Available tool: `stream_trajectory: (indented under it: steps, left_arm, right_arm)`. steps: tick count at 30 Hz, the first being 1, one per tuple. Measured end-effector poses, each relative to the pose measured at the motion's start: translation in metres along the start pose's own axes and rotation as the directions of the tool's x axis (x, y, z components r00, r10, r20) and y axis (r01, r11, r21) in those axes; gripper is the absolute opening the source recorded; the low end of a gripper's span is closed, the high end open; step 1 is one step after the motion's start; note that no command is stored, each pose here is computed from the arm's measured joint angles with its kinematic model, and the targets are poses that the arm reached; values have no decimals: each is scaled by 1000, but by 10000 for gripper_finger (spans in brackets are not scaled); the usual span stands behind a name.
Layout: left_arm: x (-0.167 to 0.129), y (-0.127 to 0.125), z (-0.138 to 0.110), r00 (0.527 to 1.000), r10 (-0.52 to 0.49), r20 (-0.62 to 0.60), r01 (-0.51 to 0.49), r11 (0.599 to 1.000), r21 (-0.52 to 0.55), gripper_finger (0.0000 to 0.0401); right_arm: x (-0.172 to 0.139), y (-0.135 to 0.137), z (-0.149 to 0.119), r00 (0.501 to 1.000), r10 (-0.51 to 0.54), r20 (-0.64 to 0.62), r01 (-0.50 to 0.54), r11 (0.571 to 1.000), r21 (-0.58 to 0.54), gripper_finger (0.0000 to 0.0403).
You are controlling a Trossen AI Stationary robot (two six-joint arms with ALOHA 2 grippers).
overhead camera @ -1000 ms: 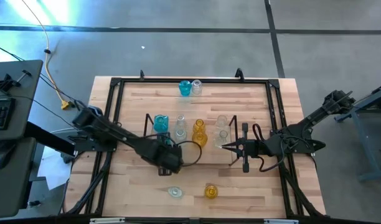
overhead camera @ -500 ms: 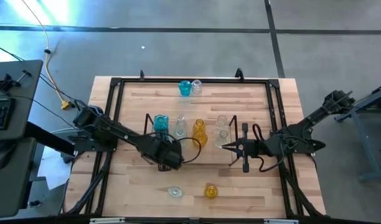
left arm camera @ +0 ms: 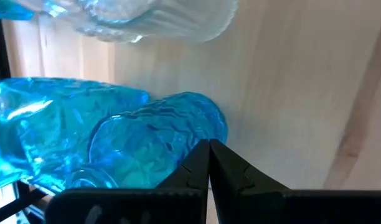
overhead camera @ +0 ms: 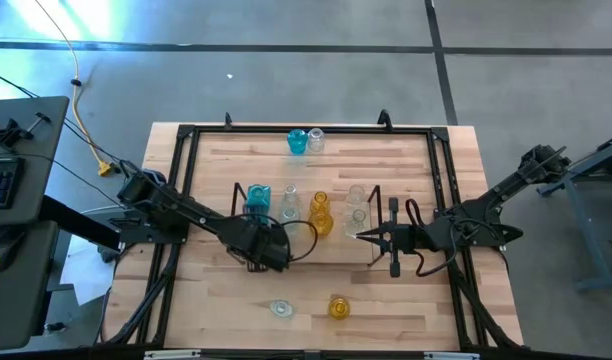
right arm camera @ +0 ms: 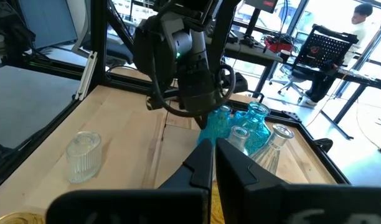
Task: Sort vases onto shelf
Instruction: Put the bottom right blue vase on the shelf
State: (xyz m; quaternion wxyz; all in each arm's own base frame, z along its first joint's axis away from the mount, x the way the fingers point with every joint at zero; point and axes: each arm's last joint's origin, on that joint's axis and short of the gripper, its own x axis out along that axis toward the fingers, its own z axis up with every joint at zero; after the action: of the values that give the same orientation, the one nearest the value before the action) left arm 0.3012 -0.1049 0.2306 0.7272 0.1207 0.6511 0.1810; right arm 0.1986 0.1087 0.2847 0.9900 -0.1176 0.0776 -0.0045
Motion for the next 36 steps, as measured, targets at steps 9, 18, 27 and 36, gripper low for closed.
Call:
stream_trajectory:
  steps: [9, 18, 27, 36]
  left_arm:
    - [0, 2, -2, 1000, 21, -17, -21, 1000, -5, 0]
    - [-13, 3, -4, 998, -42, 38, 43, 999, -18, 0]
    - [-33, 14, -10, 984, -143, 108, 152, 986, -75, 0]
    - [-14, 11, -18, 992, -119, 42, 121, 991, -62, 0]
  right_arm:
    - [0, 0, 0, 1000, 0, 0, 0, 1000, 3, 0]
    - [0, 0, 0, 1000, 0, 0, 0, 1000, 3, 0]
    - [0, 0, 0, 1000, 0, -1, 0, 1000, 3, 0]
    - [0, 0, 0, 1000, 0, -1, 0, 1000, 3, 0]
